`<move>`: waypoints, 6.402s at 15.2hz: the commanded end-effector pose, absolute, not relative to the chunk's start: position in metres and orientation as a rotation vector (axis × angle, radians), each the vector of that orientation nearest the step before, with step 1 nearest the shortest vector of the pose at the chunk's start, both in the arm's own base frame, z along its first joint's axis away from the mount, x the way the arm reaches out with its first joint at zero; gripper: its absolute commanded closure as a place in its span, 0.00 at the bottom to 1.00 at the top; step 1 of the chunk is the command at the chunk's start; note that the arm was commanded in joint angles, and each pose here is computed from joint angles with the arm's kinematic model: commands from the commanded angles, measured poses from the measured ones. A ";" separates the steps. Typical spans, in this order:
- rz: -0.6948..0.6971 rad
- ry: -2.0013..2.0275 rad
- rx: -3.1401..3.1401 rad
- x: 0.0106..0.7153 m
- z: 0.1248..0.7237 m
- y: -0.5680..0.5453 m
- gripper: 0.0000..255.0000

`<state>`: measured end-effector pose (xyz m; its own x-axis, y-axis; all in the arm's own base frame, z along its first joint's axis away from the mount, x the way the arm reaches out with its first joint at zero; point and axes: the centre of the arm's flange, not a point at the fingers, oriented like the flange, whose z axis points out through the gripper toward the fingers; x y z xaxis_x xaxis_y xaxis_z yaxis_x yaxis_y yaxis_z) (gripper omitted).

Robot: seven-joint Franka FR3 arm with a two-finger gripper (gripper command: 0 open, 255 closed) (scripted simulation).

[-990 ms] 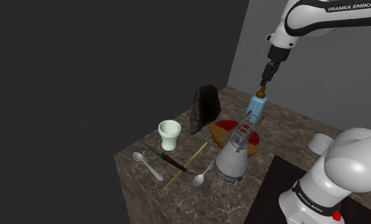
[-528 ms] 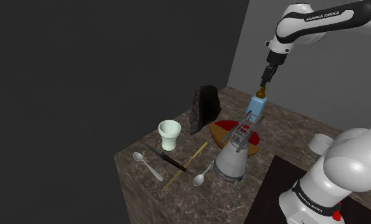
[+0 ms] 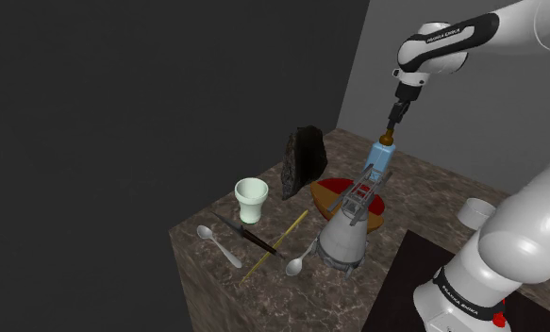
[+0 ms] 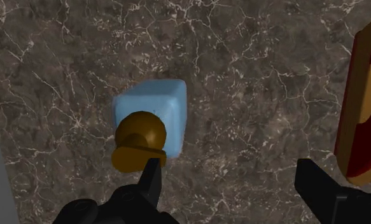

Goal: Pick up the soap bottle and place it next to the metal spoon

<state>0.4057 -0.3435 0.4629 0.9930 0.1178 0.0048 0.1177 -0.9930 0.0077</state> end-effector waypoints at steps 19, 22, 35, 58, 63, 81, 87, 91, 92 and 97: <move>0.001 0.185 3.121 0.425 0.396 -0.413 0.00; 0.001 0.185 3.121 0.425 0.397 -0.413 1.00; 0.001 0.185 3.121 0.425 0.423 -0.413 1.00; 0.001 0.185 3.121 0.425 0.544 -0.413 1.00; 0.001 0.185 3.121 0.425 0.571 -0.413 1.00; 0.001 0.185 3.121 0.425 0.666 -0.413 1.00; 0.001 0.185 3.121 0.425 0.697 -0.413 1.00; 0.001 0.185 3.121 0.425 0.718 -0.413 1.00; 0.001 0.185 3.121 0.430 0.714 -0.402 1.00; 0.001 0.185 3.121 0.456 0.692 -0.345 1.00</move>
<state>0.4505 -0.3552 0.6973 0.9928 0.1198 -0.0005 0.1198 -0.9927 0.0133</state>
